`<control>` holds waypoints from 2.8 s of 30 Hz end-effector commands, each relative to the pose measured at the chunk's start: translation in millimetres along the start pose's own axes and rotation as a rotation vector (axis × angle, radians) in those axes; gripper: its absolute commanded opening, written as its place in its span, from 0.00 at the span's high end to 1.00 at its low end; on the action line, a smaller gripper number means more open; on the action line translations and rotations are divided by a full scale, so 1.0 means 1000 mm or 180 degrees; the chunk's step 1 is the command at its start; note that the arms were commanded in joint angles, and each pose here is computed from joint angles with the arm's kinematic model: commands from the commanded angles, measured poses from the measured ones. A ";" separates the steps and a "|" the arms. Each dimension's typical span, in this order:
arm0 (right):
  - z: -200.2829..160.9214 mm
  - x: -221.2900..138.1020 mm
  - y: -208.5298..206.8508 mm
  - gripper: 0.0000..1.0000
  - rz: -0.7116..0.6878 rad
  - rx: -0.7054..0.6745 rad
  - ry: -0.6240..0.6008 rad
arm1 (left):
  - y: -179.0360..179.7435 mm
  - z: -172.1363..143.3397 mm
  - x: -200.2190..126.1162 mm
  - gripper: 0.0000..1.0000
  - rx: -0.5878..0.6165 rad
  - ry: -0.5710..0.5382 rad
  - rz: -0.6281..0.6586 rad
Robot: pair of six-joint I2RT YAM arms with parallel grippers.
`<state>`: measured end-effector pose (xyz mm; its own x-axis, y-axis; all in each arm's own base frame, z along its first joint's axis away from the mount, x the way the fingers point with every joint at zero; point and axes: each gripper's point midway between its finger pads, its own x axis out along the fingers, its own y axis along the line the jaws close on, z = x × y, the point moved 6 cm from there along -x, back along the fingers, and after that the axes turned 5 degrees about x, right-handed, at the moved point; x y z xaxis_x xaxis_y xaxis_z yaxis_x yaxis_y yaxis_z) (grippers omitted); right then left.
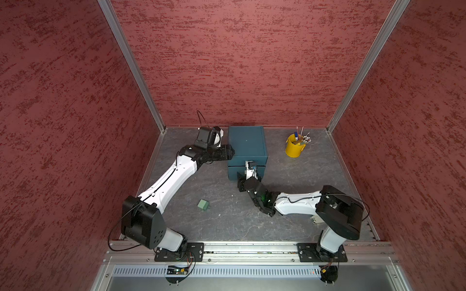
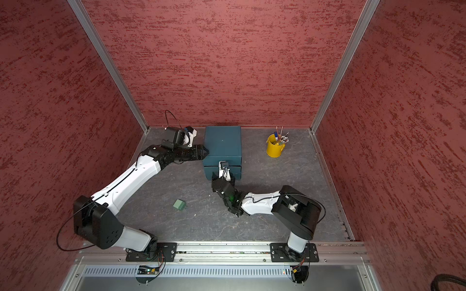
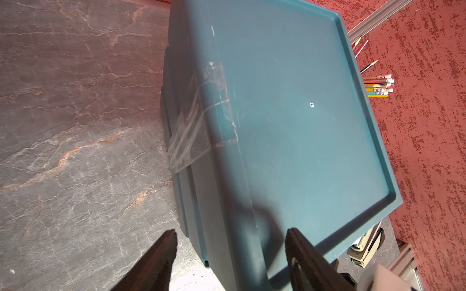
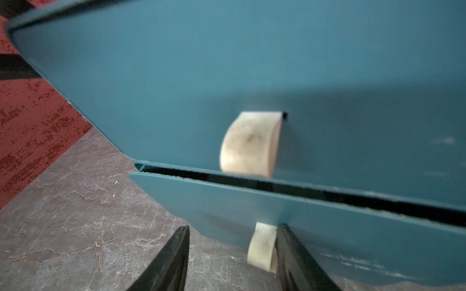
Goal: Place the plugs into the drawer by color
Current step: Close the drawer in the storage box, then open the drawer in the storage box.
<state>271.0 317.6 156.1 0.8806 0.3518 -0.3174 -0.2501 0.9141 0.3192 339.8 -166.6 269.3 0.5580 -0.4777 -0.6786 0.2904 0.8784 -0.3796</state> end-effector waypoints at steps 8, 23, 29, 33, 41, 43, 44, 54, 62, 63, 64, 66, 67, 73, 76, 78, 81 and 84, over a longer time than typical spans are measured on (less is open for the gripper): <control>0.023 0.006 0.011 0.20 0.0022 0.0078 -0.0242 | -0.001 -0.003 -0.004 0.29 0.0092 -0.0002 0.0007; 0.012 -0.064 -0.038 0.22 -0.0246 0.0990 0.0114 | -0.001 0.001 -0.010 0.29 0.0080 -0.0077 -0.0011; -0.018 -0.067 -0.056 0.27 0.0031 0.1886 0.0213 | 0.000 0.002 -0.009 0.29 0.0048 -0.0068 -0.0031; -0.030 -0.051 -0.055 0.32 0.0133 0.2125 0.0291 | -0.001 0.001 -0.012 0.29 0.0046 -0.0088 -0.0031; -0.055 -0.024 -0.049 0.41 0.0436 0.2412 0.0281 | -0.001 0.002 -0.009 0.29 0.0036 -0.0070 -0.0039; -0.058 -0.021 -0.050 0.42 0.0525 0.2486 0.0190 | 0.000 0.002 -0.009 0.29 0.0036 -0.0069 -0.0034; -0.059 -0.019 -0.049 0.43 0.0589 0.2538 0.0144 | 0.000 0.002 -0.009 0.29 0.0035 -0.0075 -0.0034; -0.064 0.006 -0.061 0.54 0.0655 0.2747 -0.0032 | 0.000 0.002 -0.010 0.29 0.0042 -0.0081 -0.0032; -0.063 0.019 -0.057 0.57 0.0715 0.2723 -0.0019 | 0.001 0.002 -0.009 0.29 0.0044 -0.0074 -0.0029; -0.064 0.020 -0.057 0.57 0.0711 0.2729 -0.0015 | 0.001 0.002 -0.009 0.30 0.0044 -0.0071 -0.0025; -0.065 0.021 -0.058 0.57 0.0703 0.2745 -0.0013 | 0.001 0.002 -0.009 0.29 0.0047 -0.0072 -0.0025; -0.066 0.024 -0.060 0.60 0.0693 0.2776 -0.0025 | 0.001 0.002 -0.009 0.29 0.0047 -0.0069 -0.0020; -0.067 0.025 -0.061 0.61 0.0686 0.2798 -0.0033 | 0.001 0.002 -0.009 0.30 0.0048 -0.0065 -0.0018; -0.064 0.032 -0.066 0.69 0.0696 0.2844 -0.0077 | 0.002 0.002 -0.008 0.30 0.0047 -0.0065 -0.0007; -0.061 0.035 -0.063 0.69 0.0729 0.2813 -0.0071 | 0.002 0.001 -0.008 0.30 0.0050 -0.0057 -0.0009; -0.062 0.036 -0.063 0.69 0.0727 0.2809 -0.0064 | 0.003 0.001 -0.008 0.30 0.0051 -0.0059 -0.0004; -0.064 0.039 -0.066 0.75 0.0709 0.2835 -0.0043 | 0.003 0.001 -0.008 0.30 0.0053 -0.0057 -0.0002; -0.066 0.039 -0.066 0.77 0.0728 0.2853 -0.0020 | 0.002 0.001 -0.009 0.30 0.0060 -0.0063 -0.0004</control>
<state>290.5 282.9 64.5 0.8566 0.4859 -0.1734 -0.0044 0.3428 0.9394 338.9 -163.6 271.7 0.5650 -0.4766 -0.6736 0.2930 0.8790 -0.3762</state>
